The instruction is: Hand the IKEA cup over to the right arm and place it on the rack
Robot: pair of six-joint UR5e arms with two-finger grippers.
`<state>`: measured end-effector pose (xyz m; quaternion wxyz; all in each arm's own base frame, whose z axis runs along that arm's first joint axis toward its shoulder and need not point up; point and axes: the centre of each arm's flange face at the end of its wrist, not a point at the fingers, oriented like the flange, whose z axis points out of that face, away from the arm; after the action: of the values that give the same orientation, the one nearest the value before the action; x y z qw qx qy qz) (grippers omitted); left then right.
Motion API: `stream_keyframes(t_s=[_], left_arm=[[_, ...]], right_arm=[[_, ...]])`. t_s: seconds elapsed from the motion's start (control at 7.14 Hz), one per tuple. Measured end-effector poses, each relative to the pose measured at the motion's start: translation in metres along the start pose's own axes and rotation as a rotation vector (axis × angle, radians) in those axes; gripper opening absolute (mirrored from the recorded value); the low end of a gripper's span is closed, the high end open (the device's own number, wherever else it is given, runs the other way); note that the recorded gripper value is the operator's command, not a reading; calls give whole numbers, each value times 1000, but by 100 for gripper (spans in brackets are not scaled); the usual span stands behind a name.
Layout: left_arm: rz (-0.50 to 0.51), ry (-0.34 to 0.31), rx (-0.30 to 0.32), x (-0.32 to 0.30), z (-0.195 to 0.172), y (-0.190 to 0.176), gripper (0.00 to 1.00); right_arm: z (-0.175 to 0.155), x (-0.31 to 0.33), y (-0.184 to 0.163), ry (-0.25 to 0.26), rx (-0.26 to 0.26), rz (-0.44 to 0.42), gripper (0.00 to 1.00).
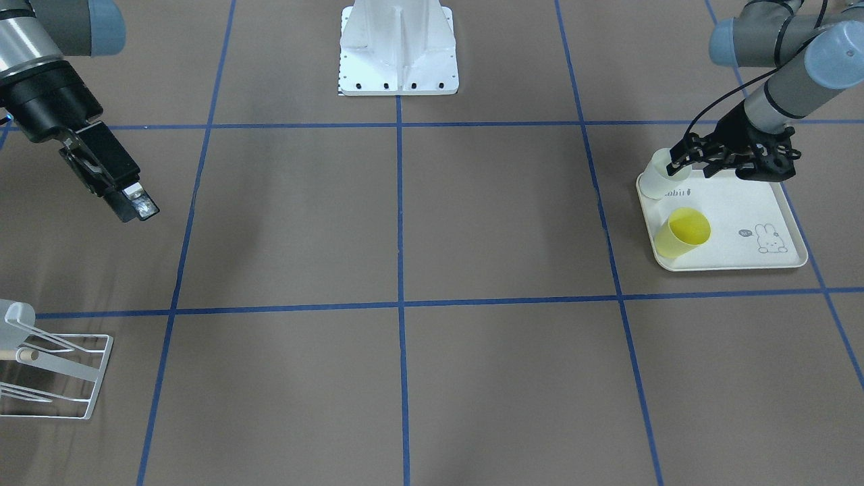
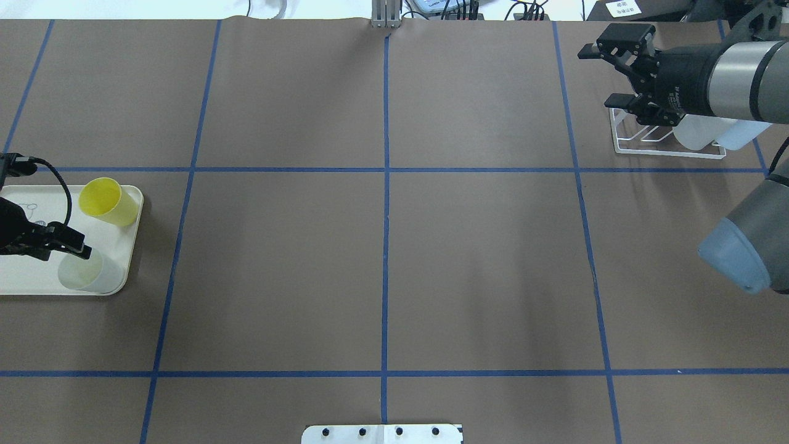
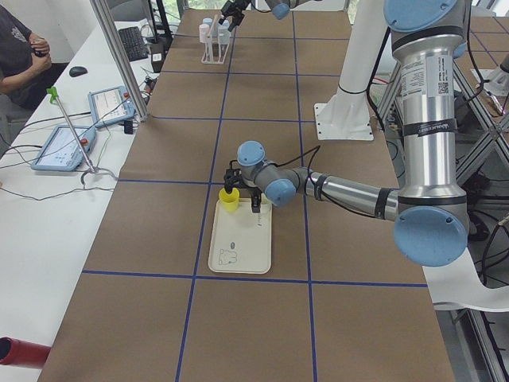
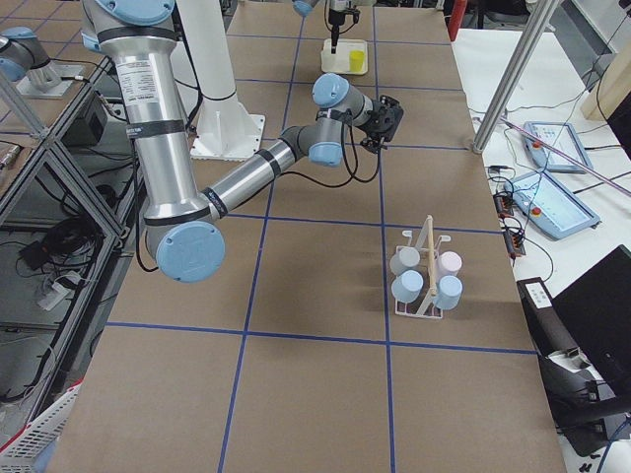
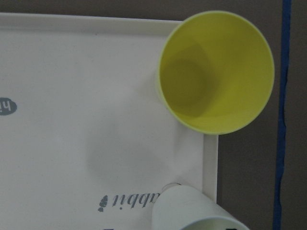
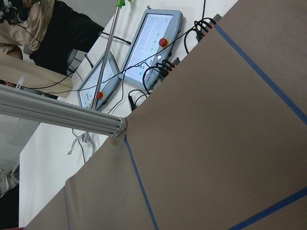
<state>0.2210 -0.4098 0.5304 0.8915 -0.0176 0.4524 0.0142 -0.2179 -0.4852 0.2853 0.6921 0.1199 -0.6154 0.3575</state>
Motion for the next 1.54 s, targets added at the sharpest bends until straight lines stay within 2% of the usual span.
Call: stream_keyframes(t_s=[0.28,0.42,0.7,1.26,1.54], left_arm=[[6,-1,-15,3,6,5,65],[10,-2,-24,5,9,7,53],[13,-5,-36,6,14,11,0],[-6,-5,-38,3,-6,26,0],[-79,-20,-60,26,-52,34,0]], right_arm=[[0,1,0,2,0,0,100],[1,1,0,3,0,1,100],[1,2,0,4,1,1,100],[2,2,0,5,0,1,100],[3,2,0,7,0,1,100]])
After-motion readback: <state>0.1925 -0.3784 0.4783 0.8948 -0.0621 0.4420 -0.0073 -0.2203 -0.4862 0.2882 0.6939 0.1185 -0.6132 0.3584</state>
